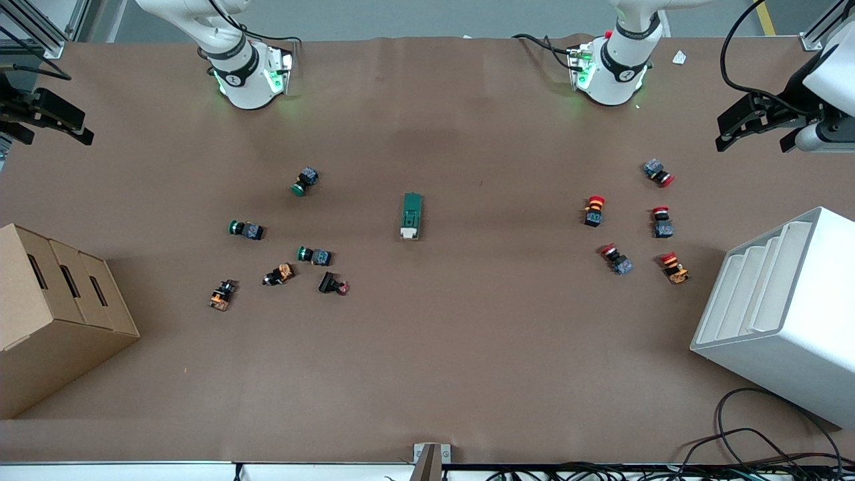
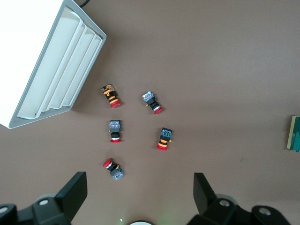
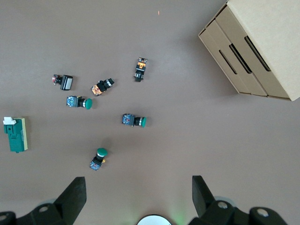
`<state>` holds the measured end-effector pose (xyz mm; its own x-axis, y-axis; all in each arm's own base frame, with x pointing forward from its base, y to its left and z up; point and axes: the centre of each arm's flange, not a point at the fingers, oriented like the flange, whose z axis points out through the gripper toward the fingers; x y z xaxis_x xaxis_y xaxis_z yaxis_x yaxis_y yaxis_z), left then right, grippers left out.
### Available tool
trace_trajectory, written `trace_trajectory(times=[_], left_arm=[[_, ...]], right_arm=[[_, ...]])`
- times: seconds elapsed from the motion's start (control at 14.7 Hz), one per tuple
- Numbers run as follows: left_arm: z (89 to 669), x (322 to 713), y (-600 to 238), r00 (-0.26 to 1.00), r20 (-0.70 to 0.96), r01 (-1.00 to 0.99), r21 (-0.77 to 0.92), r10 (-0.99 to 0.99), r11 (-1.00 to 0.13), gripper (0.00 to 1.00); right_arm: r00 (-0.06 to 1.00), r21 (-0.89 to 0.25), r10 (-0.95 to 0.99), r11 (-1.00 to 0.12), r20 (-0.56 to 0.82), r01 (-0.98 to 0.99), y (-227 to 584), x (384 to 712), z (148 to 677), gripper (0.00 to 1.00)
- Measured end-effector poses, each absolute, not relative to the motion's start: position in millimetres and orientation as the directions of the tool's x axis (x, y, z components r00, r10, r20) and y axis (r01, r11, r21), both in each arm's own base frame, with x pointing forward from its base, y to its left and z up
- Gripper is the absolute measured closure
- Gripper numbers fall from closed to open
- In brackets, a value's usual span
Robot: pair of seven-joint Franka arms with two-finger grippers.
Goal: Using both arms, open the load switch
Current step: 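Move the left gripper over the green load switch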
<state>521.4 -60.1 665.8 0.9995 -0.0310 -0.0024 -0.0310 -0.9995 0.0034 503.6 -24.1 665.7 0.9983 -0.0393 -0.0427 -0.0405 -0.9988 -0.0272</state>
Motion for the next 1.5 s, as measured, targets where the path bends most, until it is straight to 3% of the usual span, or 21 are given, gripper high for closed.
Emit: trace_trajectory(times=[0.61,1.02,1.5], left_arm=[[657.7,524.8,-85.9,0.997,-0.015,-0.081,0.008,-0.081,-0.997,0.00],[599.4,532.6,-236.8,0.989,-0.018,-0.143,0.044,-0.144,-0.989,0.00],[489.2,479.5,-415.8,0.999,-0.009,-0.033,0.037,-0.033,-0.999,0.00]], right_arm=[[0.997,-0.029,-0.058,-0.998,-0.040,-0.059,-34.1,503.1,666.8,0.00],[0.997,-0.029,-0.053,-0.998,-0.049,-0.054,-31.4,501.8,667.5,0.00],[0.995,-0.028,-0.053,-0.998,-0.083,-0.056,-31.6,502.7,659.2,0.00]])
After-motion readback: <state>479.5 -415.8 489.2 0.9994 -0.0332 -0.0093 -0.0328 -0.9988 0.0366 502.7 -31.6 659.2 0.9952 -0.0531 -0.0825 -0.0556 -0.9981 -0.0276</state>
